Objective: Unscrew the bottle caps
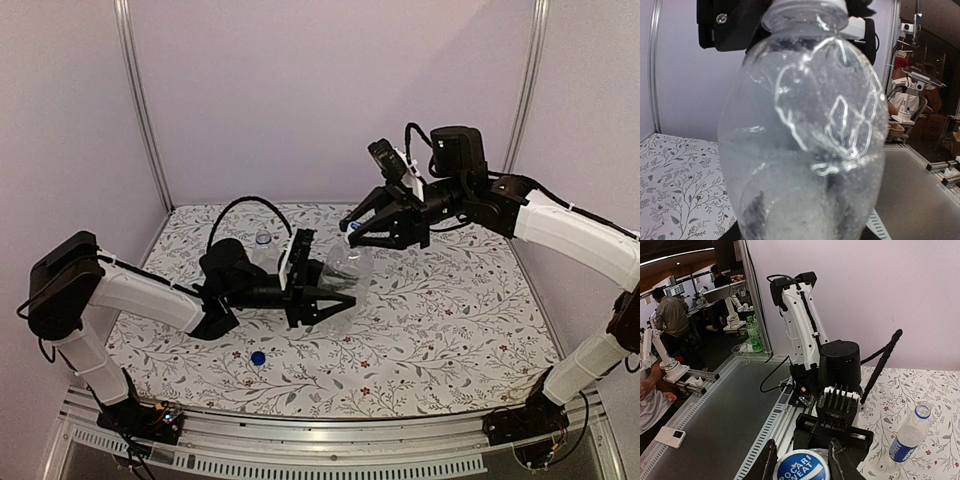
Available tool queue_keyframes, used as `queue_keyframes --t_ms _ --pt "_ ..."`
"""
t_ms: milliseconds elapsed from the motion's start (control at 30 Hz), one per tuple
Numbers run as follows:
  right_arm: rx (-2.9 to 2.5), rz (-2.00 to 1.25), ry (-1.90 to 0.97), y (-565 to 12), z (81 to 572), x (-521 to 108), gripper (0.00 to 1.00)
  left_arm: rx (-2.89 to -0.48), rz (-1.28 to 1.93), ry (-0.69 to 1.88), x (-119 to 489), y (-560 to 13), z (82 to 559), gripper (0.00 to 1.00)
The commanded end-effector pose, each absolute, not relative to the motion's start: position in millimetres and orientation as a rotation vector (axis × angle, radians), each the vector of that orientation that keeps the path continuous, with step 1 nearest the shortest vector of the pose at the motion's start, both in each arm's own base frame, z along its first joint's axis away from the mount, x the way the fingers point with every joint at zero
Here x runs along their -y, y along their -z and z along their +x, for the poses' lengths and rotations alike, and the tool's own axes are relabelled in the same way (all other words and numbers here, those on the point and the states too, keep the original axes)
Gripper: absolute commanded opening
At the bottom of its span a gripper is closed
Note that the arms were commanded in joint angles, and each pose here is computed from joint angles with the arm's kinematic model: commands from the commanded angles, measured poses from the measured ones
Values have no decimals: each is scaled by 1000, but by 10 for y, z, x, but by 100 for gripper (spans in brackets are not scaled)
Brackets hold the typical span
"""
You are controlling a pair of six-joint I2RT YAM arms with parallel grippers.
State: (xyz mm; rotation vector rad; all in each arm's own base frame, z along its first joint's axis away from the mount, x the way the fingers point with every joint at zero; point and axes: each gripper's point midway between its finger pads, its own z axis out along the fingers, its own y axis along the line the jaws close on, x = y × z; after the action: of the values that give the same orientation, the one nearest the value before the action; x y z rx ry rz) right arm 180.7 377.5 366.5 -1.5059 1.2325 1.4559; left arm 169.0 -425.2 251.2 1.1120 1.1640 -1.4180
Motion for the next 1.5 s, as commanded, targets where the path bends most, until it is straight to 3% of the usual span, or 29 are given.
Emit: queue_keyframes --t_ms 0,100,300,367,433,633,1033,1467 --pt "-1100 -1574 -1530 -3845 1648 -3738 0 -1053 1159 1456 4177 -2600 1542 33" --pt "-1184 -1508 -1457 -3849 1795 -3786 13 -1091 1113 1403 4153 -2643 1628 33" --pt "-1329 -1297 -1339 -4013 2070 -3783 72 -1220 948 1233 4094 -2673 1989 33" --pt "-1377 -1203 -1333 -4113 2161 -3771 84 -1276 882 1165 4071 -2662 2138 32" --pt "-1414 -1097 -1306 -4227 2278 -3744 88 -1313 835 1108 4057 -2667 2240 32" --pt "-1496 -867 -1268 -4395 2530 -3711 91 -1403 721 939 4069 -2688 2441 33" --pt "-1695 -729 -1102 -4028 2856 -3860 83 -1439 661 767 4133 -2714 2492 33" --pt "-1723 -788 -1139 -3818 2781 -3931 62 -1441 646 737 4087 -2723 2508 33"
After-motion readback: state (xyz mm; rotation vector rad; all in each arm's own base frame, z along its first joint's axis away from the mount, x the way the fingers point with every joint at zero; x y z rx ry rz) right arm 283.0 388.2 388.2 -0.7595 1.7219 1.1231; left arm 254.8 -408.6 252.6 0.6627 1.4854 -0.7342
